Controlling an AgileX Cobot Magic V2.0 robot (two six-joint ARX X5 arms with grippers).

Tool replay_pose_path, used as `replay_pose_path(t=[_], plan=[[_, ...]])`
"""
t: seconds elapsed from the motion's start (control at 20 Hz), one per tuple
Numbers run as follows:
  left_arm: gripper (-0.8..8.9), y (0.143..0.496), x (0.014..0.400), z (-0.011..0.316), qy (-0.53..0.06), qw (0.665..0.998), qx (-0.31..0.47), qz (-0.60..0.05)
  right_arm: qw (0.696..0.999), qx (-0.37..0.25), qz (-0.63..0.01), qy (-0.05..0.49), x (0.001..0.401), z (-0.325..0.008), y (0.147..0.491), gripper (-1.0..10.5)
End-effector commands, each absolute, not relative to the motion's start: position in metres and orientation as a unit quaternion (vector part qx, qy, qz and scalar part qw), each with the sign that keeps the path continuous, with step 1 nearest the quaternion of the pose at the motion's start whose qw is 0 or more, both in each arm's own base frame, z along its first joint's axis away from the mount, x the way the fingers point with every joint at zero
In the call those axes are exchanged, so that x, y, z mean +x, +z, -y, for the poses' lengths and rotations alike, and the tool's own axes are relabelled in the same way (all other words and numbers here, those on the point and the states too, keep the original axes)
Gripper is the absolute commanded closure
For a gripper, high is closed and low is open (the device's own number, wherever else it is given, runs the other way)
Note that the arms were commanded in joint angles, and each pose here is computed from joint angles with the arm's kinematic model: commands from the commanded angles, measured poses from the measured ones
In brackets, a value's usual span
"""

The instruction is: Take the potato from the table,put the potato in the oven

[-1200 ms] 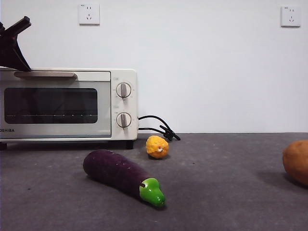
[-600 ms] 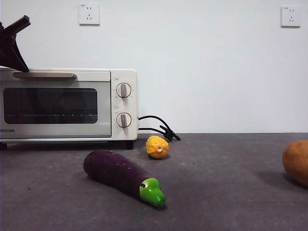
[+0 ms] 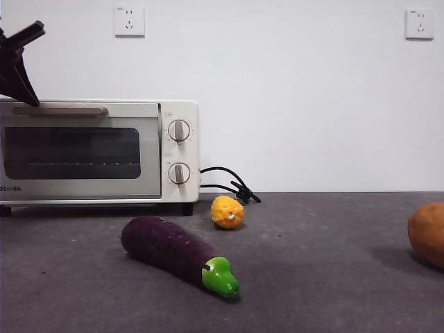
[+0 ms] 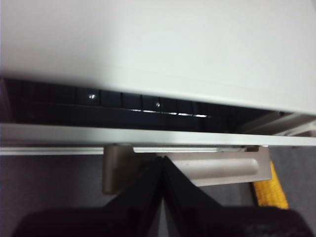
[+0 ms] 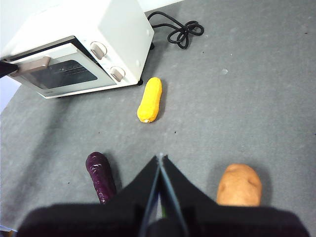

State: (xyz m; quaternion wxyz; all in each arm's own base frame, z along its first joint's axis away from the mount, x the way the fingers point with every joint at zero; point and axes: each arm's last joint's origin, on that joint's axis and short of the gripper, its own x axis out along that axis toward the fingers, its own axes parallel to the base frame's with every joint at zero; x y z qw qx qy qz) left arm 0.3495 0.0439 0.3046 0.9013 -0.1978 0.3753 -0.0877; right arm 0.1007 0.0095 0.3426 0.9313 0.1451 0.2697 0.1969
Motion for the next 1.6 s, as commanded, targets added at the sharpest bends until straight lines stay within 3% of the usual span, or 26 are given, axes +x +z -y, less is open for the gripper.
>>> replay_pose_path(t=[0.05,1.25,1.6], plan=[[8.21,0.274,0.350,-0.040,-0.072,0.875,-0.185,-0.442,0.932,0.141,-0.265,0.202,0.099,-0.010,0.344,9.6],[8.21,0.267,0.343,-0.025,-0.058,0.860,-0.103,-0.497,0.931,0.142,-0.267,0.203,0.099,-0.010,0.344,9.6],[8.21,0.264,0.338,-0.019,-0.040,0.848,-0.043,-0.526,0.931,0.142,-0.267,0.203,0.099,-0.010,0.344,9.6]])
